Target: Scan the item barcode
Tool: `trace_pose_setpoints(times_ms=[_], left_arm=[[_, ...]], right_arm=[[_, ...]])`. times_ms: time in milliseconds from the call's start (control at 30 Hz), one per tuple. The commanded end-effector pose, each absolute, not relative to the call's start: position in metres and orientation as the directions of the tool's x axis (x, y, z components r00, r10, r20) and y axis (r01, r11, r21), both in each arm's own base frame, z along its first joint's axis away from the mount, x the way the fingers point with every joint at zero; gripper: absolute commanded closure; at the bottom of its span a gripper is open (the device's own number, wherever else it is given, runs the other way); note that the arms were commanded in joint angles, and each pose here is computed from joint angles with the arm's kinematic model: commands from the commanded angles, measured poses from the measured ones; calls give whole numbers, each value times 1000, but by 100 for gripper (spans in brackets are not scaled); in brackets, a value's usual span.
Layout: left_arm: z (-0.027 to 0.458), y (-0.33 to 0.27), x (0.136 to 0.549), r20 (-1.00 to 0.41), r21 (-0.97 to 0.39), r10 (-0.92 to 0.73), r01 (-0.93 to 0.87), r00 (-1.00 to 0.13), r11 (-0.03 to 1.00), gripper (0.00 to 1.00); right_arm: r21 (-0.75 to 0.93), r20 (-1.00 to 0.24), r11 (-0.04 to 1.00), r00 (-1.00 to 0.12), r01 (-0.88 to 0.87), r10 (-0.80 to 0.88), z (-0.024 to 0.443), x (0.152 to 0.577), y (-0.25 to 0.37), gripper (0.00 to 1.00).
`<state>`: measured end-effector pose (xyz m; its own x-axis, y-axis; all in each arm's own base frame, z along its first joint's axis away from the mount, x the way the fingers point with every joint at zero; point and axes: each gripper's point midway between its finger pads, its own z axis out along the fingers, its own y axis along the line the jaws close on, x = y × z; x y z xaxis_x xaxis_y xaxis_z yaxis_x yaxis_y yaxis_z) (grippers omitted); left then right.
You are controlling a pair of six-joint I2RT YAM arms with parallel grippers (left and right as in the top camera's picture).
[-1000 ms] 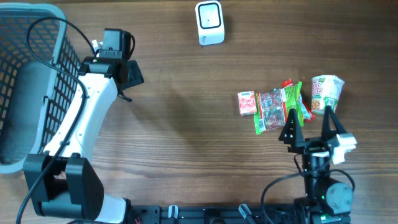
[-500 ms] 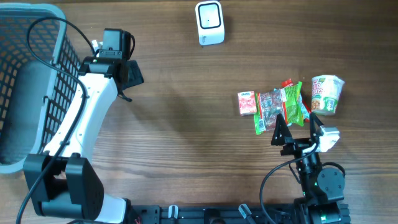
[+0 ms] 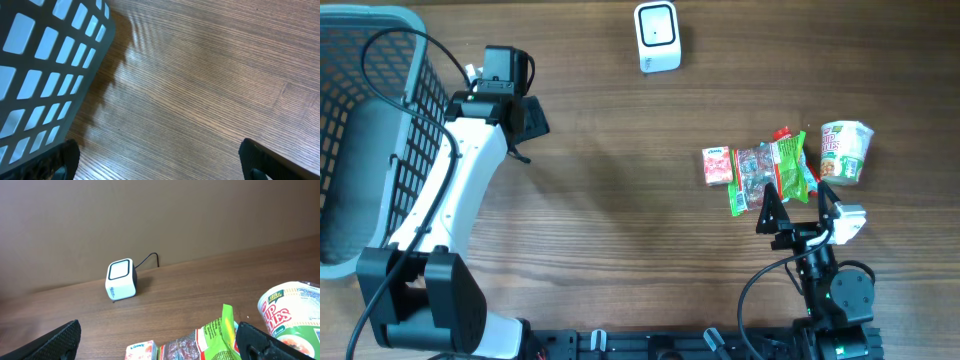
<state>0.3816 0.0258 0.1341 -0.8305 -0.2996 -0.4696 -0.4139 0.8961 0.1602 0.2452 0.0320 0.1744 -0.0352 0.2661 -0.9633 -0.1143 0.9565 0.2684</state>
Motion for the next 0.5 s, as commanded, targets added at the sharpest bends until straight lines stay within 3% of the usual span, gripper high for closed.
trace_pose_setpoints(times_ms=[0, 200, 467], left_arm=[[136, 30, 382, -476, 170, -295, -416, -828, 894, 0], [170, 17, 379, -549, 122, -272, -398, -790, 909, 0], [320, 19, 318, -825, -114, -301, -382, -478, 917, 0]], right_arm=[[269, -963, 955, -27, -127, 268, 177, 245, 33, 0], [270, -963, 955, -27, -127, 269, 177, 245, 33, 0], [270, -963, 955, -27, -127, 269, 177, 245, 33, 0]])
